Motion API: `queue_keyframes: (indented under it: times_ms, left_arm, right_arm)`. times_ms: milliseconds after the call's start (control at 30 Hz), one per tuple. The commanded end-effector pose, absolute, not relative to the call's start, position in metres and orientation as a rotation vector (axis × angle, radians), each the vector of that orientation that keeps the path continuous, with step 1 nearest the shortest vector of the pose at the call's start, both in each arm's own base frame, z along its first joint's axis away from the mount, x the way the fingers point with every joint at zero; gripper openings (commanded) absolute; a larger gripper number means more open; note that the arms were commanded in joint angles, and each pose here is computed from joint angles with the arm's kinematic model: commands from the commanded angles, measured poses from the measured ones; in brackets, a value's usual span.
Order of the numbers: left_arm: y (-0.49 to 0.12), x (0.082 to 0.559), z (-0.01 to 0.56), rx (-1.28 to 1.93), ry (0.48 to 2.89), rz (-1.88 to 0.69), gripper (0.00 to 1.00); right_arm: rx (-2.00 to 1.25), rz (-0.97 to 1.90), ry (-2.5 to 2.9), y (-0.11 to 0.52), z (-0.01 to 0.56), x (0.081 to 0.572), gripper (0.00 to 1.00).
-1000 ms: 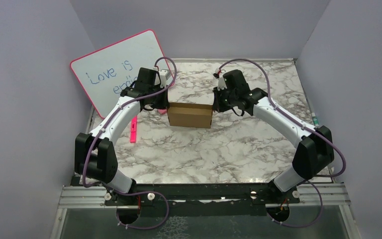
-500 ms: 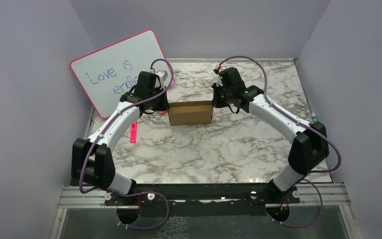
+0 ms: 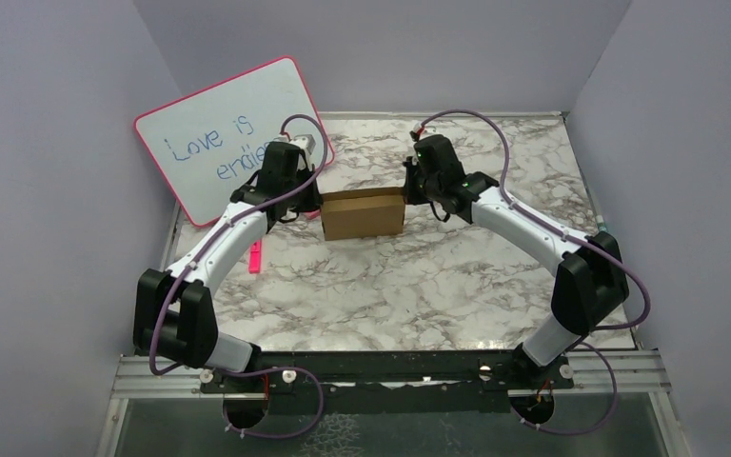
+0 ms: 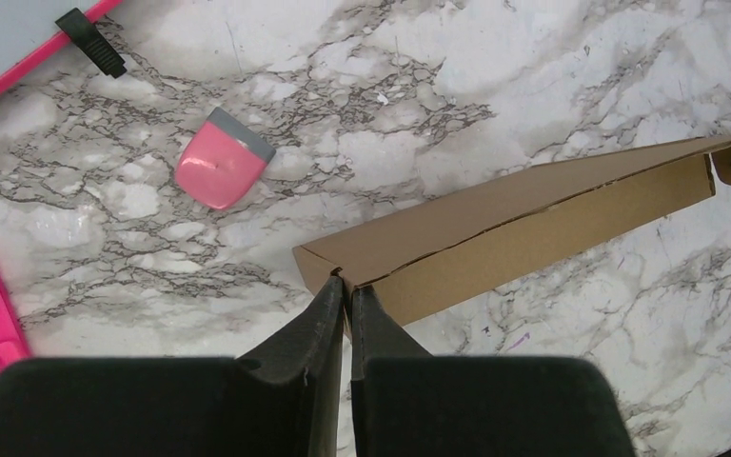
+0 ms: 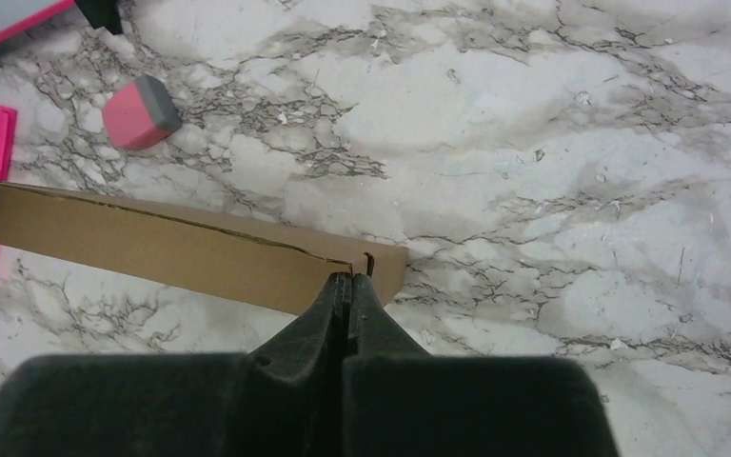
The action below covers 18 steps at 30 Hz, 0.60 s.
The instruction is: Fold the paper box
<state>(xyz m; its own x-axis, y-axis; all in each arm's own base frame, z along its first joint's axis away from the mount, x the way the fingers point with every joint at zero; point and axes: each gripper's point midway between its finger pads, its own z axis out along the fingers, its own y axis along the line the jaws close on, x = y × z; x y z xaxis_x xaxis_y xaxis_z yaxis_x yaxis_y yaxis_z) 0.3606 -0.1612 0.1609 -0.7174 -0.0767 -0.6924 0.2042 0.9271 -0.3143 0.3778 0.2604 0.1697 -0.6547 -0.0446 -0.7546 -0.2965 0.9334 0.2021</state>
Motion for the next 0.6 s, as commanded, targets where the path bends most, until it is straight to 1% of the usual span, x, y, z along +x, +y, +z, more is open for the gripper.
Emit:
queue_keyframes:
  times_ms: [0, 567]
  left_arm:
    - [-0.161, 0.365, 0.164, 0.047, 2.279, -0.466, 0.07]
    - [-0.153, 0.361, 0.161, -0.022, 2.205, -0.428, 0.08]
  right_arm:
    - [-0.201, 0.374, 2.236, 0.263, 0.162, 0.379, 0.01]
    - [-0.196, 0.336, 2.186, 0.261, 0.144, 0.363, 0.01]
